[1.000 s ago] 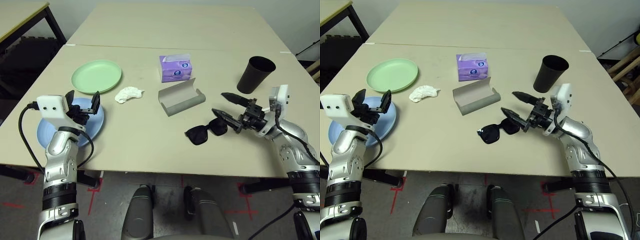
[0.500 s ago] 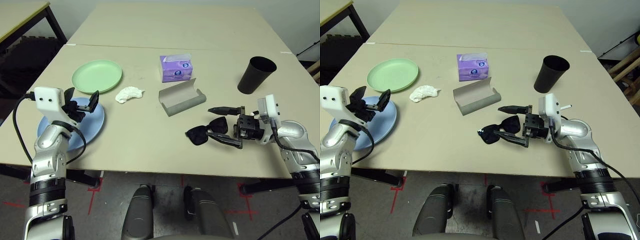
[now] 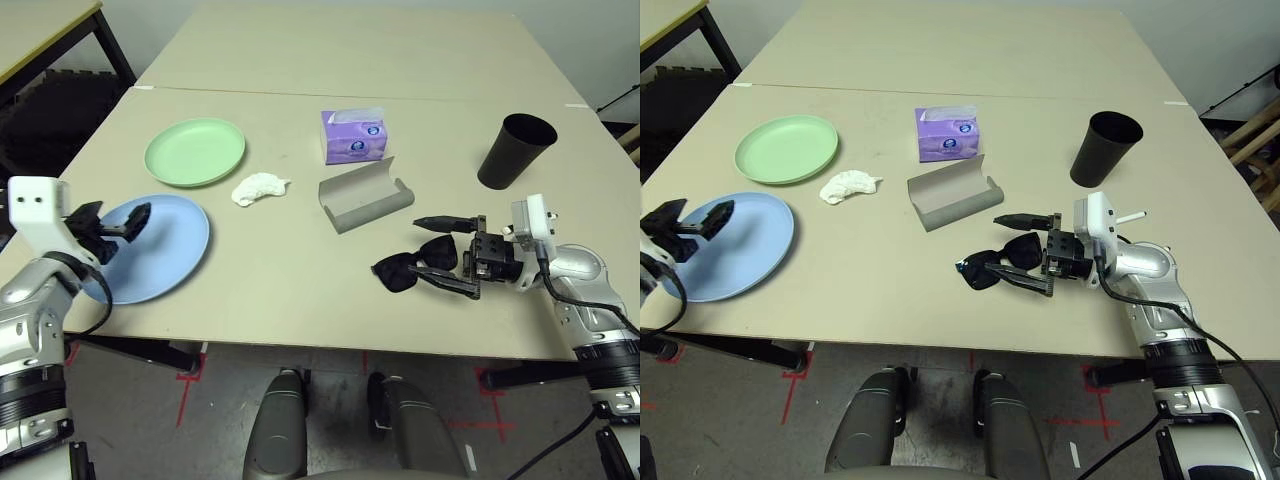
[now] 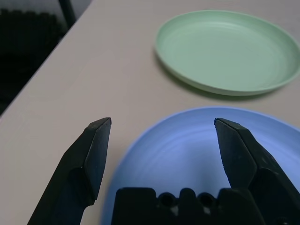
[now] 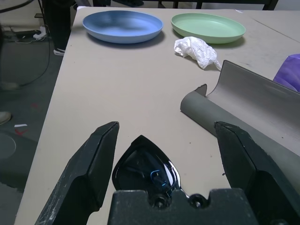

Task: Organize and tidy the items on the table.

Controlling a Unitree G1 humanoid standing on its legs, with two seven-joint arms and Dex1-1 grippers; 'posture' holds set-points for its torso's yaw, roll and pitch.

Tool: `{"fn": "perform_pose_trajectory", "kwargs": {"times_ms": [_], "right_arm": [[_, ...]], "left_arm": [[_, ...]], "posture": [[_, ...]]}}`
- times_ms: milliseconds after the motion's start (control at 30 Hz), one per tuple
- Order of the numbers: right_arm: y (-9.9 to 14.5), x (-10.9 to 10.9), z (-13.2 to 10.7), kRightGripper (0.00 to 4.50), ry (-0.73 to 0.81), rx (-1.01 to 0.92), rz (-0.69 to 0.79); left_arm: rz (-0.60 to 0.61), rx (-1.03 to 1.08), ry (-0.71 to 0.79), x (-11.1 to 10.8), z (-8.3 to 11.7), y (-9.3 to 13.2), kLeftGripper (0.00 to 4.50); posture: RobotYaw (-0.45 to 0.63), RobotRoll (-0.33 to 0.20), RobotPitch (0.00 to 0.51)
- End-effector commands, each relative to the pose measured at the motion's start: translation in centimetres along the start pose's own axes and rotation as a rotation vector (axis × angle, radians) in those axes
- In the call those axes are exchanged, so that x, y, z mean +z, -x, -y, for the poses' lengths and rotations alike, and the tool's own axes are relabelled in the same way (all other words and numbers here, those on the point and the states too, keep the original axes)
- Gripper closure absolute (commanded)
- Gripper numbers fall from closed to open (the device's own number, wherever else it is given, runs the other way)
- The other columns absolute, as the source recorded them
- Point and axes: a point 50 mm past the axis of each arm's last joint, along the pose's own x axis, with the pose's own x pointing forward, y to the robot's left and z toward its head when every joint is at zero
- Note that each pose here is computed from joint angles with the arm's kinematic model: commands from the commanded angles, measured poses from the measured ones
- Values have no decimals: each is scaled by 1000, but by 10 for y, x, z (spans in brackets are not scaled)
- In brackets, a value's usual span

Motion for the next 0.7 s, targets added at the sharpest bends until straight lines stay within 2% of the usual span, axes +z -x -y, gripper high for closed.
{"fn": "perform_pose_trajectory", "kwargs": {"times_ms": [33,167,333,667,700], "right_arm": [[-2,-2,-4,53,-5,8,-7],[-4,-1,-5,53,-2,7,-3],[-6,2,-5,53,2,5,3],[-8,7,-5,53,17,-2,11],[-9,8,-5,0,20,-4,13]], "left_arm": [[-76,58,37,-5,-14,4,0],[-139,92,67,-7,-22,7,0],[-206,87,96,-15,-21,8,0],[-271,99,144,-24,-24,8,0],[-275,100,145,-24,-25,9,382]], "posture": [[232,0,152],[229,0,152],[227,0,152],[219,0,153],[219,0,153]]}}
